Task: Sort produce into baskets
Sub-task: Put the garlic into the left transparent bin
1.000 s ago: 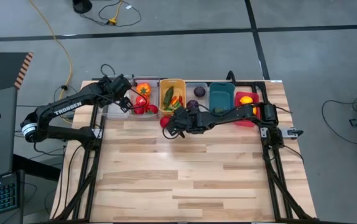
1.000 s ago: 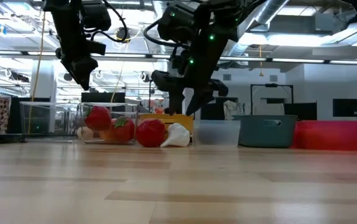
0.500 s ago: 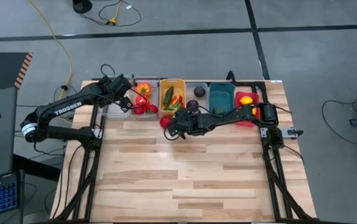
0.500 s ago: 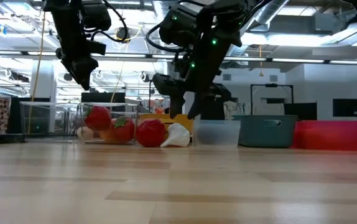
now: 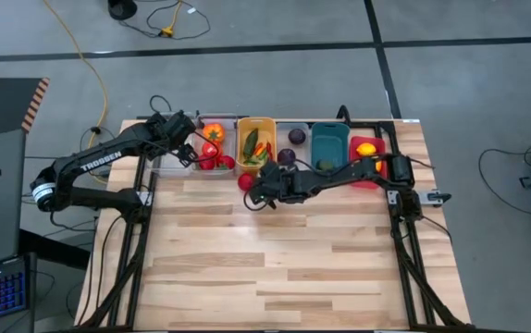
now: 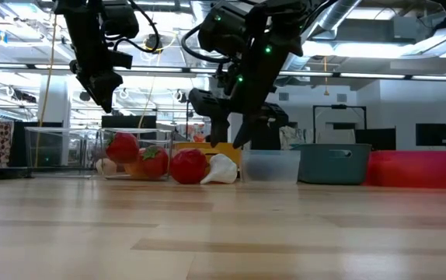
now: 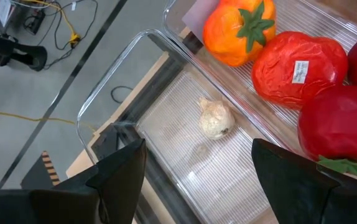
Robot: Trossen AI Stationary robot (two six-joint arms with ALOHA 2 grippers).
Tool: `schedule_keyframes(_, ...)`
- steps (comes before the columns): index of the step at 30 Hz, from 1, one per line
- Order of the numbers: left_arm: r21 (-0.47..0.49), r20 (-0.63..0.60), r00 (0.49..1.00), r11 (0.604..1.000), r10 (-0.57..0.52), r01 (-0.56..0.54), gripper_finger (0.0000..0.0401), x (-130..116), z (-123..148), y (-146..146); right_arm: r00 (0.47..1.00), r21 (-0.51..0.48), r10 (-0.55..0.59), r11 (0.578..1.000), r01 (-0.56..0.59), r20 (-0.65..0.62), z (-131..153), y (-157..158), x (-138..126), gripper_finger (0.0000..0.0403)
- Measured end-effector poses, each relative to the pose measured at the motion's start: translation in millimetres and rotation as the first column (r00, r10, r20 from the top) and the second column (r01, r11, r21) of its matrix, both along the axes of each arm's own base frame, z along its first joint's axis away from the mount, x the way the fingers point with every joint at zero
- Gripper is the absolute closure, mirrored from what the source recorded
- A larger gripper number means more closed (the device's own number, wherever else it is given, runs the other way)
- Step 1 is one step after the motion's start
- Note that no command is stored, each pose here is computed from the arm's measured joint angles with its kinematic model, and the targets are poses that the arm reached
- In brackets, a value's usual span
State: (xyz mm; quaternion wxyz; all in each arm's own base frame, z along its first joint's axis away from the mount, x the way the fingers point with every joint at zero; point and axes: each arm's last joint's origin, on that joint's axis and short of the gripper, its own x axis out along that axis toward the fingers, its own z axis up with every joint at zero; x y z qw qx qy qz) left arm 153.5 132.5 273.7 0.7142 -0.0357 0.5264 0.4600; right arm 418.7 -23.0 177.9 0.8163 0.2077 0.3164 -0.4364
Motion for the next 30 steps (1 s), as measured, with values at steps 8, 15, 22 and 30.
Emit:
schedule_keyframes(8, 0.0, 0.0, 1.0, 1.0, 0.0, 0.0, 0.0122, 0, 0, 0, 1.0, -0.009, -0.006, 1.0, 0.006, 0.007, 0, 9, 0, 0.0148)
schedule_keyframes(15, 0.0, 0.0, 1.0, 1.0, 0.0, 0.0, 0.0122, 0, 0, 0, 1.0, -0.01, -0.018, 1.0, 0.018, 0.006, -4, 5, 1, 0.0148)
schedule_keyframes(22, -0.002, 0.001, 1.0, 1.0, -0.002, 0.002, 0.0122, 0, 0, 0, 0.999, -0.02, -0.023, 1.0, 0.023, -0.036, -44, 4, 11, 0.0148)
schedule_keyframes(30, -0.008, 0.004, 1.0, 1.0, -0.005, 0.005, 0.0122, 0, 0, 0, 0.999, -0.048, -0.053, 0.997, 0.053, -0.006, -66, 0, 19, 0.0148)
